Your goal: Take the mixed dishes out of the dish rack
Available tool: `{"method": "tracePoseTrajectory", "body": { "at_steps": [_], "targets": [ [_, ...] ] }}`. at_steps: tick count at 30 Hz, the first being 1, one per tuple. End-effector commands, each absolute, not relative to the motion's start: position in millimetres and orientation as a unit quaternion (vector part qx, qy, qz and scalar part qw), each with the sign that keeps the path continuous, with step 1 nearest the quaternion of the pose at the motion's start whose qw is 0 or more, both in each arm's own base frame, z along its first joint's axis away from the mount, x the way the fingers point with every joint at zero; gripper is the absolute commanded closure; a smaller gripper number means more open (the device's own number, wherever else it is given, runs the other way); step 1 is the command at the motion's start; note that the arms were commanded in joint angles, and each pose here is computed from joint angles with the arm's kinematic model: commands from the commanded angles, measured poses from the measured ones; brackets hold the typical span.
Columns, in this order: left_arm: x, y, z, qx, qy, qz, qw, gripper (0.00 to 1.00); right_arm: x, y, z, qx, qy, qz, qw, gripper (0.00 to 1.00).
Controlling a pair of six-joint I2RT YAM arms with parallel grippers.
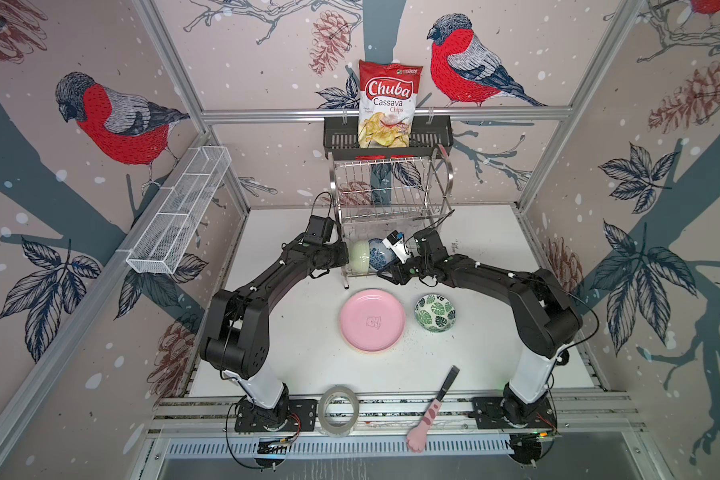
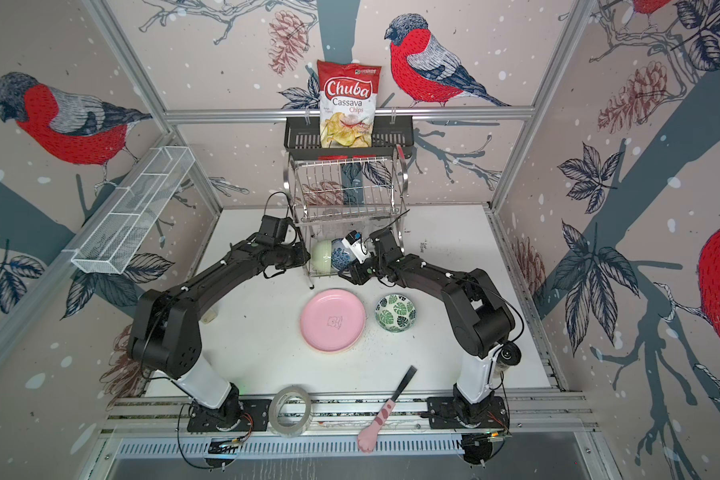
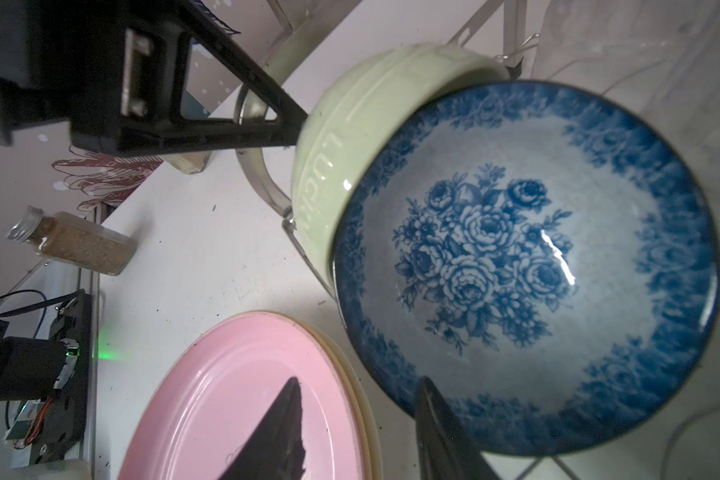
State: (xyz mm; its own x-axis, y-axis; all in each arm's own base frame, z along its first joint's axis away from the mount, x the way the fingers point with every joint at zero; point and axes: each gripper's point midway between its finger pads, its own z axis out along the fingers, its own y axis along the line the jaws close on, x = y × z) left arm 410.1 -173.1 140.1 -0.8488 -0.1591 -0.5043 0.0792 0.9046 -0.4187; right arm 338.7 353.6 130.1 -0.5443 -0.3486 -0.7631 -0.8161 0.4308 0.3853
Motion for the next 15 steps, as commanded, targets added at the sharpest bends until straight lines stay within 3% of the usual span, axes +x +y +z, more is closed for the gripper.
{"method": "tracePoseTrajectory", "body": {
  "at_steps": [1, 11, 15],
  "targets": [
    [413, -186, 153, -0.015, 0.926, -0.252, 0.282, 0.84, 334, 360, 151, -0.377, 0.767, 0.408, 0.321, 0.54],
    [413, -187, 152, -0.013, 0.926, -0.252, 0.281, 0.84, 331, 347, 175, -0.369, 0.758, 0.408, 0.35, 0.54],
    [413, -187, 154, -0.013, 0.925, -0.252, 0.283, 0.84, 324, 346, 170, -0.384, 0.77, 0.358, 0.362, 0.54]
  ]
}}
